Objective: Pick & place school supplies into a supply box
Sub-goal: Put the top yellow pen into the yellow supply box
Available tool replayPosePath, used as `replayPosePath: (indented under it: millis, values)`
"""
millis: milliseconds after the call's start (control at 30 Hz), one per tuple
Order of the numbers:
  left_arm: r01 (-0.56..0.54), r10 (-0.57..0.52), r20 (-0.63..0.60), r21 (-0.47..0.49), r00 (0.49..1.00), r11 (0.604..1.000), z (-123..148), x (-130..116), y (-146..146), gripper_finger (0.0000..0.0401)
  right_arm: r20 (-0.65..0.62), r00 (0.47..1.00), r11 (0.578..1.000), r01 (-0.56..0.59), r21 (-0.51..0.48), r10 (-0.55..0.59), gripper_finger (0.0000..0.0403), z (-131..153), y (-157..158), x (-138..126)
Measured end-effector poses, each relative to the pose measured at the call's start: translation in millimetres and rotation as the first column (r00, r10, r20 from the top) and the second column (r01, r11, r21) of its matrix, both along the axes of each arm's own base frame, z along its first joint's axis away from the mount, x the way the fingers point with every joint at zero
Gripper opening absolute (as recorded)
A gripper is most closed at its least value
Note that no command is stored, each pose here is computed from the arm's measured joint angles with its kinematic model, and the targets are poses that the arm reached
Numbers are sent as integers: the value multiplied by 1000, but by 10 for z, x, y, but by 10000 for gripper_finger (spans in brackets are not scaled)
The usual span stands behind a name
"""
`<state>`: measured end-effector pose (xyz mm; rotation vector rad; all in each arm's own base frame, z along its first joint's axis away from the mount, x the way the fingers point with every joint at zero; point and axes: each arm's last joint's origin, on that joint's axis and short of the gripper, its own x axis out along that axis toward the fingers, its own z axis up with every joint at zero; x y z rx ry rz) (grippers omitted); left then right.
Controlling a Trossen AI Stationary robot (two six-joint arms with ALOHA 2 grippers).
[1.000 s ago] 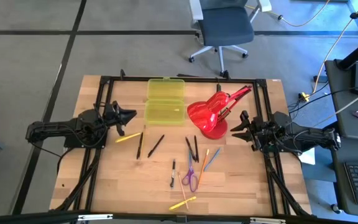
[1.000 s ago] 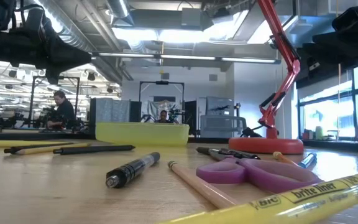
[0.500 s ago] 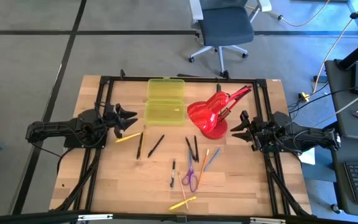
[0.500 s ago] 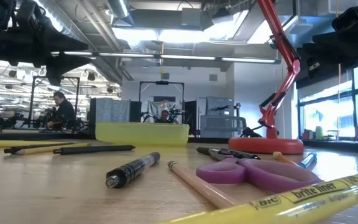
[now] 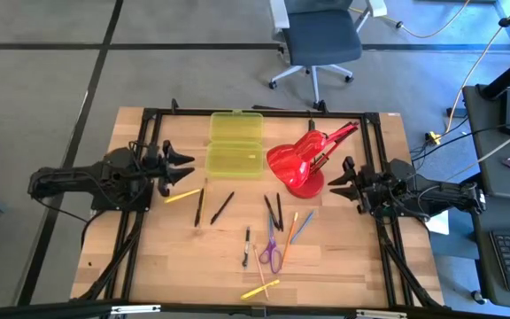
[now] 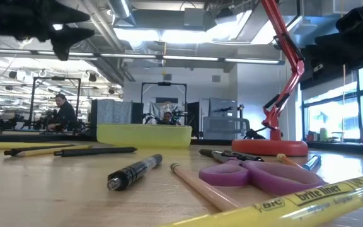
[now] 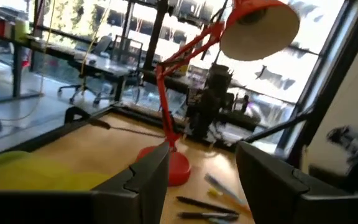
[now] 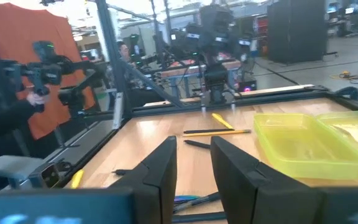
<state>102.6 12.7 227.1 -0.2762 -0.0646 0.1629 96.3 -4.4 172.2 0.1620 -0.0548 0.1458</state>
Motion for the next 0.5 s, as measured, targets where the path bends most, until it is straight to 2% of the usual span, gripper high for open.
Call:
replayPosePath:
  millis: [100, 167, 233, 300, 400, 500]
  values:
    - [-5, 10, -210, 24, 978, 1000, 168, 92, 13, 179, 1, 997, 997, 80, 7, -80, 104, 1, -23, 2]
    - [-32, 35, -401, 12, 915, 999, 241, 160, 29, 180, 0, 991, 991, 130, 11, -130, 104, 0, -38, 3]
    - [-79, 57, -595, -12, 802, 997, 258, 216, 45, 180, 0, 986, 986, 166, 14, -166, 104, 0, -48, 3]
    - [-127, 48, -746, -49, 664, 991, 237, 279, 54, 180, 0, 985, 984, 175, 17, -175, 104, 1, -51, 2]
    - [-190, -10, -891, -108, 454, 976, 121, 380, 55, 180, 0, 985, 984, 175, 17, -175, 104, 1, -51, 2]
    - [-249, -70, -964, -136, 256, 959, -87, 456, 52, 180, -1, 985, 984, 175, 17, -175, 104, 0, -51, 3]
